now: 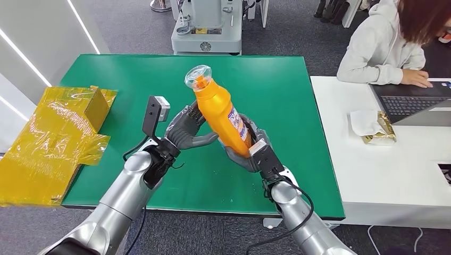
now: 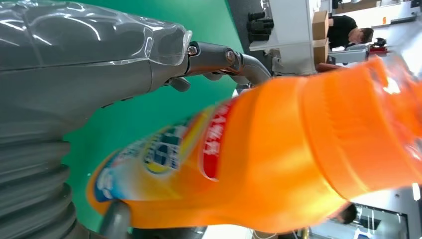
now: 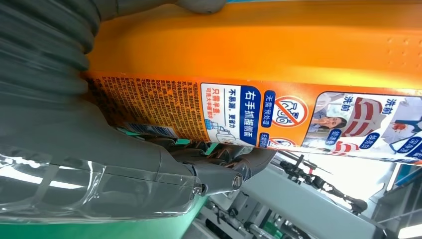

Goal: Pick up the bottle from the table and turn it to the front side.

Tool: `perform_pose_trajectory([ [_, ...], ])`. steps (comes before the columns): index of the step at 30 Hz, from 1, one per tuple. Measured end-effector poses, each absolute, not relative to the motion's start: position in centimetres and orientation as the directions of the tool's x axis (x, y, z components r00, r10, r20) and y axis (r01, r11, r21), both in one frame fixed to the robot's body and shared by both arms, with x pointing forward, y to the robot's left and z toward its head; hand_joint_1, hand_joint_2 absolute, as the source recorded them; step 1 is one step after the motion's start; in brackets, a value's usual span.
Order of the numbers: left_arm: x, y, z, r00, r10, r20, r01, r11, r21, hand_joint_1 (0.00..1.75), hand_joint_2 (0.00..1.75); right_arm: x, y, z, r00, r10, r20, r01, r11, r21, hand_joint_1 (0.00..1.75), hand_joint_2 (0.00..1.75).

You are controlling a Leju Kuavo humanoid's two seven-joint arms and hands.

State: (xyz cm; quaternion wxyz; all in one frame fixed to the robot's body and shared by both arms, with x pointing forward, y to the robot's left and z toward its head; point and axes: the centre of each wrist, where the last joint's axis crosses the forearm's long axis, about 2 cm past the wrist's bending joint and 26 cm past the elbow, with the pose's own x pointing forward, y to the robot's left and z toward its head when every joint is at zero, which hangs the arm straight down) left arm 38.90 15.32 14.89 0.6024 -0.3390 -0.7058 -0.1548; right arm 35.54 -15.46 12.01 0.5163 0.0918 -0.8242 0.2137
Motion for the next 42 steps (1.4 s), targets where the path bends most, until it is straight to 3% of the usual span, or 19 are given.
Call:
perform_pose_trajectory([
  [18,39.0,14.6,14.9,-0.019,0.296,0.955,0.668,0.715,-0.209,0.00,1.75,35.6,-14.9,11.5,-0.424,0.075,0.903,-0.380,0.890,-0.252,1.75,1.75],
  [23,39.5,11.6,16.7,0.092,0.385,0.918,0.658,0.669,-0.346,0.00,1.75,35.5,-14.2,11.5,-0.400,0.116,0.909,-0.350,0.897,-0.269,1.75,1.75],
  [27,39.9,9.9,18.1,0.113,0.402,0.909,0.661,0.652,-0.371,0.00,1.75,35.6,-13.9,11.5,-0.391,0.119,0.913,-0.341,0.903,-0.263,1.75,1.75],
  [42,40.1,9.1,18.3,0.170,0.418,0.893,0.644,0.639,-0.421,0.00,1.75,35.8,-14.2,11.1,-0.380,0.150,0.913,-0.324,0.903,-0.283,1.75,1.75],
])
